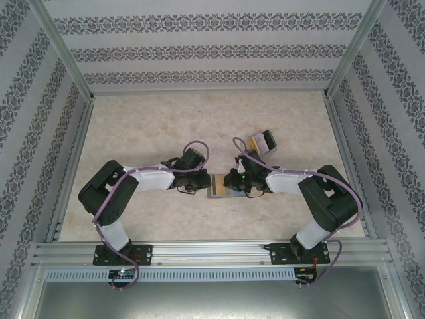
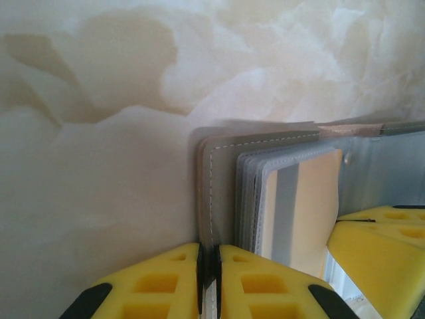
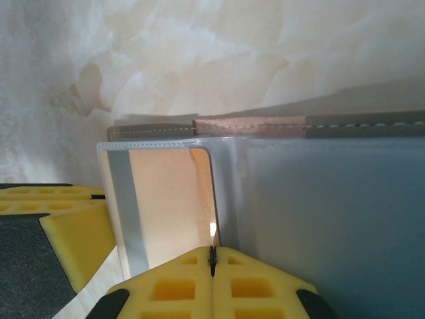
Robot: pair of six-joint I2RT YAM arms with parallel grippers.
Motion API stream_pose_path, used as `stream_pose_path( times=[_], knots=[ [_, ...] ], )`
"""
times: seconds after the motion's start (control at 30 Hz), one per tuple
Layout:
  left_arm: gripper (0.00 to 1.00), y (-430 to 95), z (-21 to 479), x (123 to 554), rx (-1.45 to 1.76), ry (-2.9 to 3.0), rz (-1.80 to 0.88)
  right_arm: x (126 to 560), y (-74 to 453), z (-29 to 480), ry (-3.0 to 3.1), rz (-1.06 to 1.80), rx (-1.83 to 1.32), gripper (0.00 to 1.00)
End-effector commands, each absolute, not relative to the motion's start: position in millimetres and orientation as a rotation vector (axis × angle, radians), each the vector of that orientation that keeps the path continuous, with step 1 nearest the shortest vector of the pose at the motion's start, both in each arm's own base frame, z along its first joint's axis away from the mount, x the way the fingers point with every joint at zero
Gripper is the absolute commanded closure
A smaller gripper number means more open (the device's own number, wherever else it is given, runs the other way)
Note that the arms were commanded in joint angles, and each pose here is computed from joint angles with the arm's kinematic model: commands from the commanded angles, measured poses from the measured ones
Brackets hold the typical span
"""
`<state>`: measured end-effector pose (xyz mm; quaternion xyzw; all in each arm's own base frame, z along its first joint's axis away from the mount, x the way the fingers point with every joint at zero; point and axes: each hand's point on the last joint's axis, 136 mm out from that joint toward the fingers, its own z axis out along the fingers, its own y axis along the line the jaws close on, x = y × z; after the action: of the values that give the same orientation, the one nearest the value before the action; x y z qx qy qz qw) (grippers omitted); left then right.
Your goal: Put the credit cards into the card holder
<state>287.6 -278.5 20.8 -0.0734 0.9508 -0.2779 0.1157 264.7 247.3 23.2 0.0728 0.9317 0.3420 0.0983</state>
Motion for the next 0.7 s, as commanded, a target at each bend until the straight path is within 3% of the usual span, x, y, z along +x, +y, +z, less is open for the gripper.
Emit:
stream_pose_path(
  times=[0.0,0.17,0.33,0.4,0.5,0.67],
  knots=[
    [0.85,-268,21,279,-0.249,2.802,-0.773,265,250,41,2.731,1.0,0.126,0.92],
    [0.78,-254,32,281,-0.276,2.757,-0.705,283,206,84,2.655,0.819,0.081,0.82],
    [0.69,-242,50,289,-0.271,2.691,-0.639,320,138,124,2.606,0.392,0.033,0.69],
    [0.67,-242,57,292,-0.257,2.669,-0.638,335,104,136,2.604,0.208,0.11,0.58],
    [0.66,-244,65,296,-0.239,2.657,-0.635,362,76,142,2.57,0.216,0.192,0.43],
    [0.65,-248,70,300,-0.231,2.643,-0.665,411,50,128,2.613,0.405,0.312,0.35]
  ],
)
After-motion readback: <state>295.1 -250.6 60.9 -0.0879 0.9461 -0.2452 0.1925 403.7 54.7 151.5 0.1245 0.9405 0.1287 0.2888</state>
